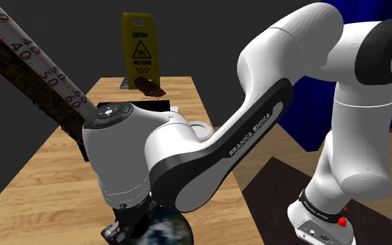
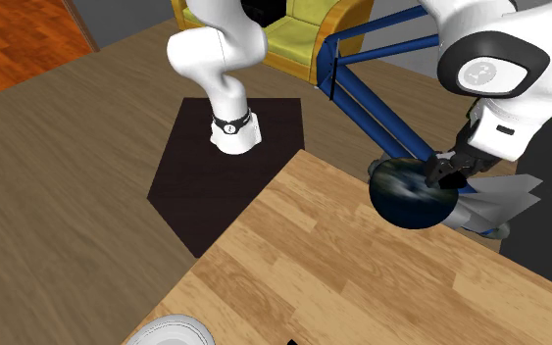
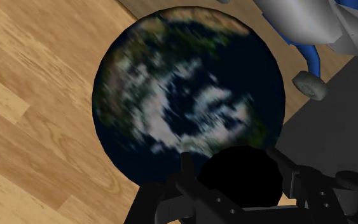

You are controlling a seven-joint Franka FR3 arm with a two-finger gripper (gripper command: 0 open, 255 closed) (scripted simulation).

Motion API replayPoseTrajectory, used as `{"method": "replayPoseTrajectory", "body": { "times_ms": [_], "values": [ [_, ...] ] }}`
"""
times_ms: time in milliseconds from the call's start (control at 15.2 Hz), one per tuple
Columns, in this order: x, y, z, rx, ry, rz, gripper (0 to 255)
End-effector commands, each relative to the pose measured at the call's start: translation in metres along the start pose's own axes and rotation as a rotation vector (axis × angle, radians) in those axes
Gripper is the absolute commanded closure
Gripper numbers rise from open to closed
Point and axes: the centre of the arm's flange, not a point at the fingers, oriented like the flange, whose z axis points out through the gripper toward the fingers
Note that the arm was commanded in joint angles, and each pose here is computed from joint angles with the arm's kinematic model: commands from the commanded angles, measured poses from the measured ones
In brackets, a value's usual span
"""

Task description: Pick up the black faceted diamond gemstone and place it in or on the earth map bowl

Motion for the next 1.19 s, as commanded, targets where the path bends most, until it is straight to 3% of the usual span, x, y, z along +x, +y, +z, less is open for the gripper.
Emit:
{"method": "replayPoseTrajectory", "body": {
  "times_ms": [0, 396, 462, 792, 1056, 1122],
  "values": [
    [0.0, 0.0, 0.003, 0.0, 0.0, 0.0, 255],
    [0.0, 0.0, 0.003, 0.0, 0.0, 0.0, 255],
    [0.0, 0.0, 0.003, 0.0, 0.0, 0.0, 0],
    [0.0, 0.0, 0.003, 0.0, 0.0, 0.0, 0],
    [0.0, 0.0, -0.047, 0.0, 0.0, 0.0, 0],
    [0.0, 0.0, -0.047, 0.0, 0.0, 0.0, 0]
  ]
}}
